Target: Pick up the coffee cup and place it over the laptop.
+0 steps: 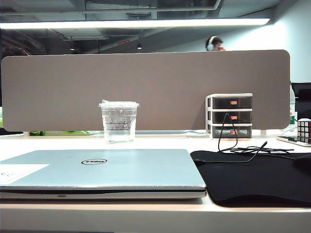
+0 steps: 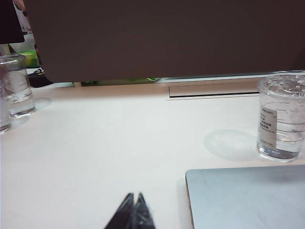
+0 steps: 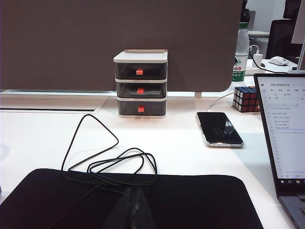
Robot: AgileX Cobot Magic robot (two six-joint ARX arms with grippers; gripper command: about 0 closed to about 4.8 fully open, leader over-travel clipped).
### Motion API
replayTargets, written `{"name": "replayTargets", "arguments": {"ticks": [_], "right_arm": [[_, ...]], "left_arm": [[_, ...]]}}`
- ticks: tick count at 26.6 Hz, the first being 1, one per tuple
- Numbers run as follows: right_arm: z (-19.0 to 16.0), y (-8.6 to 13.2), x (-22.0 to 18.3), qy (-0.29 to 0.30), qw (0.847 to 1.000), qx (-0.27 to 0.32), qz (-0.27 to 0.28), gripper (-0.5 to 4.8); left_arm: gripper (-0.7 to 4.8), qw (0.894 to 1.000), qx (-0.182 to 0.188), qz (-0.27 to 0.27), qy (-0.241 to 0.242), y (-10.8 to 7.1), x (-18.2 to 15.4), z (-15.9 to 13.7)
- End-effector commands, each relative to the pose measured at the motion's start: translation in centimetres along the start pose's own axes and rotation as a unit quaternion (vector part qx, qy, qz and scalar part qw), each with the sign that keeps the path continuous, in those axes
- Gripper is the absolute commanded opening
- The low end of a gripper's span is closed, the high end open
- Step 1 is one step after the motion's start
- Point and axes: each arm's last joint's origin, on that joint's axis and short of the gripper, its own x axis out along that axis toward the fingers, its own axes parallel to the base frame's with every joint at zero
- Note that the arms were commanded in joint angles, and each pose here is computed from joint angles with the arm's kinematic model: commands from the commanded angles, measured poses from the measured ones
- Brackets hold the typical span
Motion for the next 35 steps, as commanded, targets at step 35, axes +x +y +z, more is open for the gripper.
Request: {"name": "replayTargets", "arguments": {"ticks": [35], "right_arm": [[-1.2,1.8,-0.7,0.054,0.941,0.022,0.332,-0.06]], "left_arm": [[0.04,0.947,-0.155,-0.280,0.026,-1.6,-0.5,0.1]]}}
